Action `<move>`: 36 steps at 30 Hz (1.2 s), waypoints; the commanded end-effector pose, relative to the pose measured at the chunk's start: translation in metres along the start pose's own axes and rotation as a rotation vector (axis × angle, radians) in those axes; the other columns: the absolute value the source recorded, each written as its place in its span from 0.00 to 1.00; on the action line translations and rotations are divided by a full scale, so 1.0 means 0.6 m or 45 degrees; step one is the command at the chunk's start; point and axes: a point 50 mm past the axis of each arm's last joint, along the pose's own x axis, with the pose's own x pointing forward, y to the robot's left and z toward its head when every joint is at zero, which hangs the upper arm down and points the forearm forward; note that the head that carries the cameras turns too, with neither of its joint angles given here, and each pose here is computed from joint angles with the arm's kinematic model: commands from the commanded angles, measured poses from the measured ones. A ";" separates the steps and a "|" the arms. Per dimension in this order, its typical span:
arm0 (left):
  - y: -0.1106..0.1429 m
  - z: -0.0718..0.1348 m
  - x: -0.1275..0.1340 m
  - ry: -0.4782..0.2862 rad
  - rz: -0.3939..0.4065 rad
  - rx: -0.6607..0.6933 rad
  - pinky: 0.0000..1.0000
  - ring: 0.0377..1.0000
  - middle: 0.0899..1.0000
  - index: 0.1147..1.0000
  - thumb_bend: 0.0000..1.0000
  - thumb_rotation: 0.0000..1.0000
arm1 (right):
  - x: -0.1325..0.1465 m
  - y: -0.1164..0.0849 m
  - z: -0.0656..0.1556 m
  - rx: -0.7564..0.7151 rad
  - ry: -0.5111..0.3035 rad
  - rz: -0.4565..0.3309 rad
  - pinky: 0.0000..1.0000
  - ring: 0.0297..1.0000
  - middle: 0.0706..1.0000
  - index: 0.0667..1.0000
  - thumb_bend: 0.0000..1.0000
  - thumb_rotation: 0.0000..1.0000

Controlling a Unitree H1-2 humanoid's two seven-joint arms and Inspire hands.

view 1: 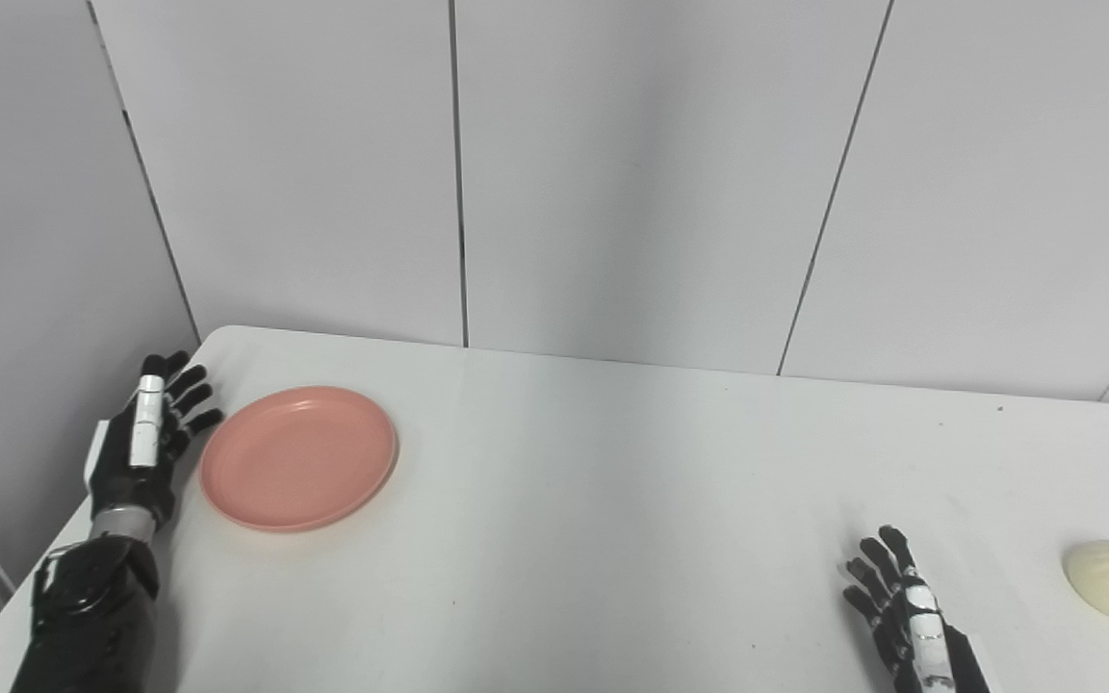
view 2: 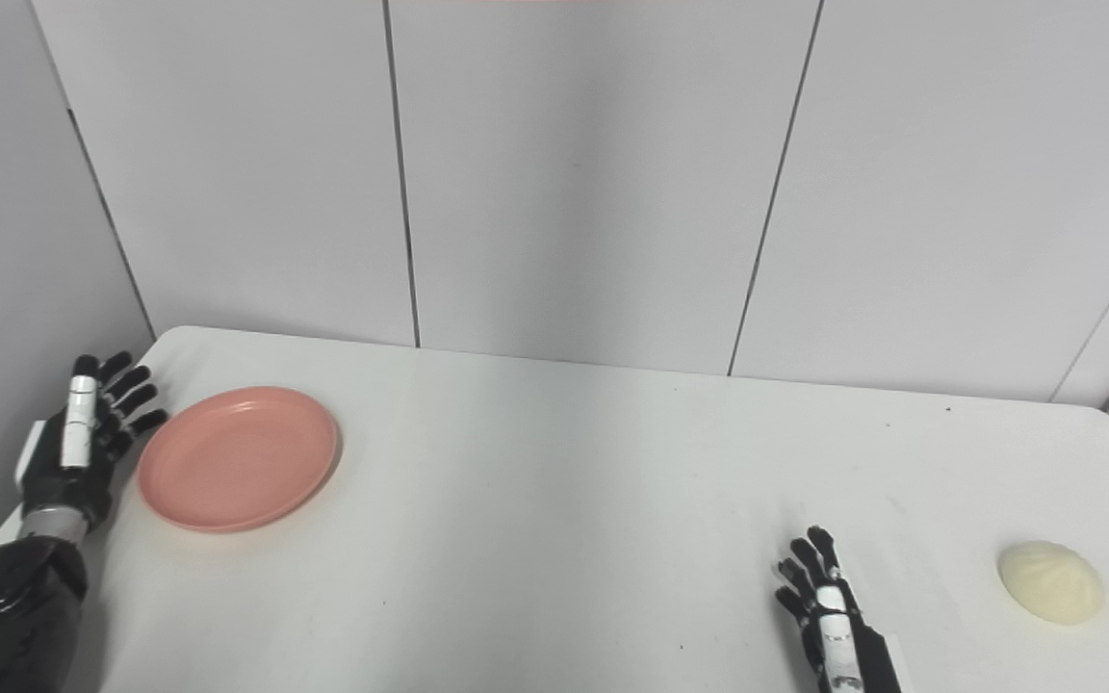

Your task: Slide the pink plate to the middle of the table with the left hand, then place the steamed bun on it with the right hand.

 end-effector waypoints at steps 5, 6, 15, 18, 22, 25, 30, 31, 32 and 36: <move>-0.027 0.047 0.027 -0.070 -0.056 -0.013 0.73 0.84 0.81 0.81 0.87 0.85 | -0.003 0.006 0.004 0.007 0.003 0.014 0.91 0.91 0.94 0.96 0.81 1.00; -0.030 0.048 0.026 -0.065 -0.058 -0.015 0.74 0.84 0.82 0.81 0.87 0.85 | -0.003 0.007 0.004 0.009 0.003 0.015 0.91 0.91 0.93 0.95 0.80 1.00; -0.064 0.049 0.019 -0.030 -0.121 -0.063 0.73 0.86 0.82 0.83 0.88 0.86 | -0.003 0.010 0.008 0.011 0.005 0.020 0.90 0.91 0.94 0.95 0.79 1.00; -0.077 0.048 0.017 -0.021 -0.135 -0.069 0.72 0.86 0.82 0.83 0.88 0.86 | -0.003 0.011 0.008 0.011 0.009 0.017 0.90 0.91 0.94 0.95 0.79 1.00; -0.092 0.044 0.015 -0.011 -0.155 -0.076 0.75 0.86 0.81 0.82 0.89 0.86 | -0.004 0.014 0.010 0.012 0.010 0.017 0.89 0.91 0.94 0.95 0.78 1.00; -0.113 0.040 0.013 0.004 -0.180 -0.123 0.73 0.86 0.83 0.81 0.89 0.85 | -0.004 0.016 0.011 0.012 0.014 0.017 0.88 0.91 0.94 0.95 0.78 1.00; -0.140 0.030 0.012 0.022 -0.223 -0.128 0.74 0.86 0.83 0.80 0.90 0.85 | -0.003 0.020 0.011 0.015 0.018 0.012 0.87 0.90 0.94 0.95 0.79 1.00; -0.147 0.027 0.010 0.025 -0.233 -0.124 0.73 0.86 0.82 0.80 0.90 0.85 | -0.003 0.021 0.011 0.015 0.019 0.012 0.87 0.90 0.94 0.95 0.79 1.00; -0.152 0.025 0.009 0.028 -0.243 -0.124 0.73 0.86 0.83 0.80 0.91 0.85 | -0.003 0.021 0.011 0.015 0.020 0.013 0.87 0.90 0.94 0.95 0.79 1.00; -0.174 0.017 0.004 0.033 -0.293 -0.137 0.72 0.87 0.83 0.81 0.90 0.86 | -0.003 0.023 0.012 0.014 0.023 0.021 0.89 0.91 0.94 0.96 0.79 1.00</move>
